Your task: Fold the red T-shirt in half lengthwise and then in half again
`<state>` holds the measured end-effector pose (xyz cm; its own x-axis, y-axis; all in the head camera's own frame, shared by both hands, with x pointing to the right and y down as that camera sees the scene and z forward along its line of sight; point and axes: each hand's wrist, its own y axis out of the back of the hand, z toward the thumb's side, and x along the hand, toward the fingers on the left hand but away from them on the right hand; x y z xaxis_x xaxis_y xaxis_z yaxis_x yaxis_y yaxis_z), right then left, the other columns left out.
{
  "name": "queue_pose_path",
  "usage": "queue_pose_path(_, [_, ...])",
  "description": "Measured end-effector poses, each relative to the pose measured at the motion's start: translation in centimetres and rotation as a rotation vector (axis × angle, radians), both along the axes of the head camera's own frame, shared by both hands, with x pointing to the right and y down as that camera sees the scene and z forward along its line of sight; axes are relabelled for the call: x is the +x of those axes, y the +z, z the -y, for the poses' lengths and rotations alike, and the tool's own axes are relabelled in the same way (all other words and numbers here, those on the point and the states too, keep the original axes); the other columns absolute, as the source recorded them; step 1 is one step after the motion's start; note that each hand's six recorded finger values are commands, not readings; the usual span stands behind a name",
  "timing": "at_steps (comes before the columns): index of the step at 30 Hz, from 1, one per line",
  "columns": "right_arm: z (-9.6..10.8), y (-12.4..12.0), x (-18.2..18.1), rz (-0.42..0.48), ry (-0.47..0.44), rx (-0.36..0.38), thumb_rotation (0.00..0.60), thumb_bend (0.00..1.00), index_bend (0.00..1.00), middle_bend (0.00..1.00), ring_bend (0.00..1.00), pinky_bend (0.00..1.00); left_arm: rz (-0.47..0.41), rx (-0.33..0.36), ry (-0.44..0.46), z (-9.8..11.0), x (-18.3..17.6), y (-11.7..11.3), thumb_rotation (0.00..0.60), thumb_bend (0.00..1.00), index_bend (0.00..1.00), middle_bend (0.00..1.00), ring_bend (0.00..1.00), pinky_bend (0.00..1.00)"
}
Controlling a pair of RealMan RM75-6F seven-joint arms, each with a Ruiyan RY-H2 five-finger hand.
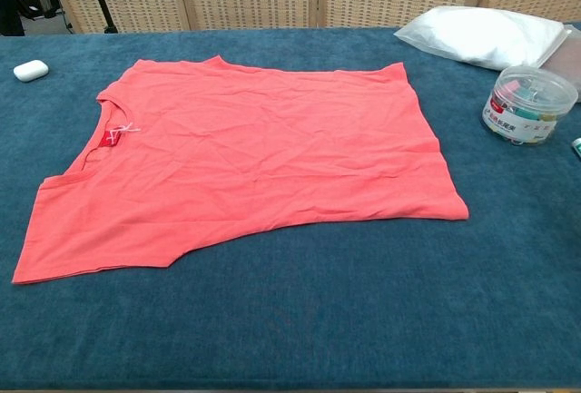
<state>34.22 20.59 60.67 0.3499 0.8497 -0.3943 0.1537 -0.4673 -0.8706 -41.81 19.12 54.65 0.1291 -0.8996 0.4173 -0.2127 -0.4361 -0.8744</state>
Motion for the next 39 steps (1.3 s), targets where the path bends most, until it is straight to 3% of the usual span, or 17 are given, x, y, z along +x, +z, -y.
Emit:
queue_pose_path(10, [1.3, 4.4, -4.5, -0.028, -0.062, -0.035, 0.6, 0.14, 0.38, 0.0, 0.0, 0.0, 0.019, -0.013, -0.021, 0.6, -0.2, 0.9, 0.6, 0.0, 0.0, 0.0, 0.0, 0.0])
queue_pose_path(39, [2.1, 8.7, -8.8, -0.079, -0.17, -0.08, 0.6, 0.18, 0.4, 0.0, 0.0, 0.0, 0.073, -0.054, -0.055, 1.5, -0.8, 2.8, 0.6, 0.0, 0.0, 0.0, 0.0, 0.0])
